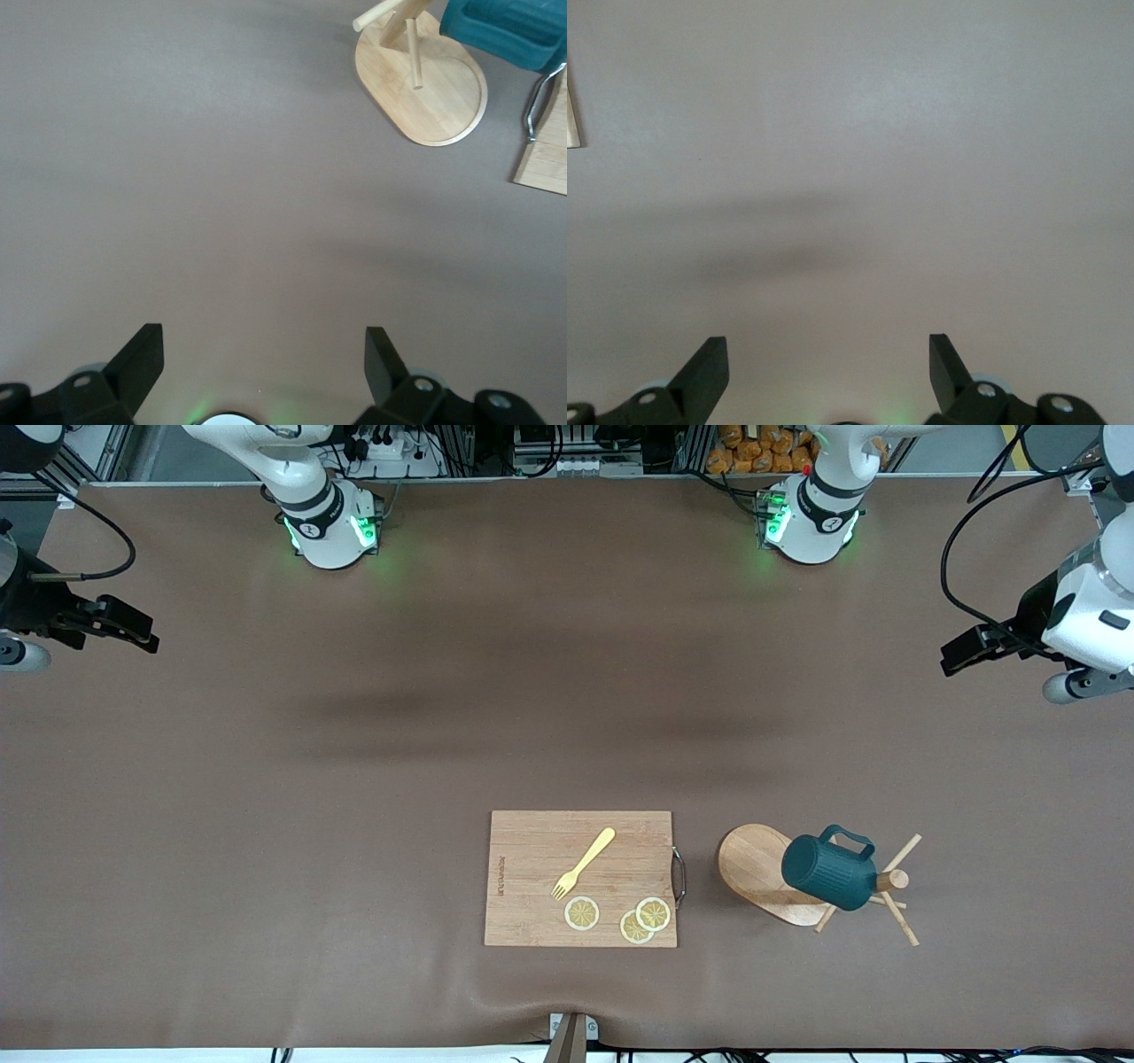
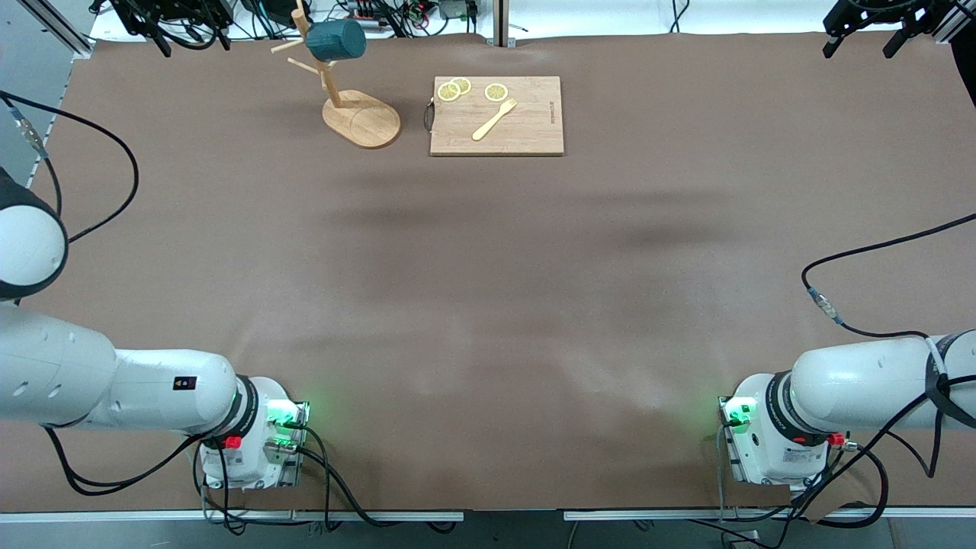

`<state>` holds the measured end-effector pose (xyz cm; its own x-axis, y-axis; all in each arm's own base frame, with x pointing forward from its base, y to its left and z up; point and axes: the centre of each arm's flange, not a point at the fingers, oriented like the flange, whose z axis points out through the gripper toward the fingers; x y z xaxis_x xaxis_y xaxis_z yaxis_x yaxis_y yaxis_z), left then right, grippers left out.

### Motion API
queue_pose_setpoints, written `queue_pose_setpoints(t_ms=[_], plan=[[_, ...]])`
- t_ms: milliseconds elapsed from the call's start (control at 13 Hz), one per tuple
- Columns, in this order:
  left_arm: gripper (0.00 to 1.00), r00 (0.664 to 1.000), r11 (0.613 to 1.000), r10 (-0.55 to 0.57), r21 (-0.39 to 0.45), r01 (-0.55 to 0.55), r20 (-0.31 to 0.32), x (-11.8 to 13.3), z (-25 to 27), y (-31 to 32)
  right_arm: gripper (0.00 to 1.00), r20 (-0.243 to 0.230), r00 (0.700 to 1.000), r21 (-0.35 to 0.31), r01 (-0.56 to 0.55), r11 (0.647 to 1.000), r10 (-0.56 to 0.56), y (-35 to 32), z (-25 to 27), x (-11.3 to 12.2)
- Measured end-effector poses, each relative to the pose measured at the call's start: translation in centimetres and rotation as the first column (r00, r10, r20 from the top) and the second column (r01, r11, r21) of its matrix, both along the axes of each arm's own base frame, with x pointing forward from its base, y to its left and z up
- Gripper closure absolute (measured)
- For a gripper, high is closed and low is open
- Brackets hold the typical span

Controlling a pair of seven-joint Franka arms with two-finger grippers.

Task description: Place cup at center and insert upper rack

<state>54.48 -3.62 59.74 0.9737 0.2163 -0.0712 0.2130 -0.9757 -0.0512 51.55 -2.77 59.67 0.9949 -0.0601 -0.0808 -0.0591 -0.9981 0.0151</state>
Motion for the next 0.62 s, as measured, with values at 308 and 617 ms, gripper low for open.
queue_pose_setpoints(t_ms=[308,617], plan=[[0.00,1.000,1.000,-0.012,-0.010,0.012,0.017,-1.7,2.1,-0.7,0.00,0.002,1.000,0.000,0.000,1.000,0.000,0.0,0.1,-0.1],[0.00,0.999,1.000,-0.020,-0.009,0.020,0.025,-2.5,2.9,-1.1,0.00,0.002,1.000,0.000,-0.002,1.000,0.002,0.1,0.2,-0.1]])
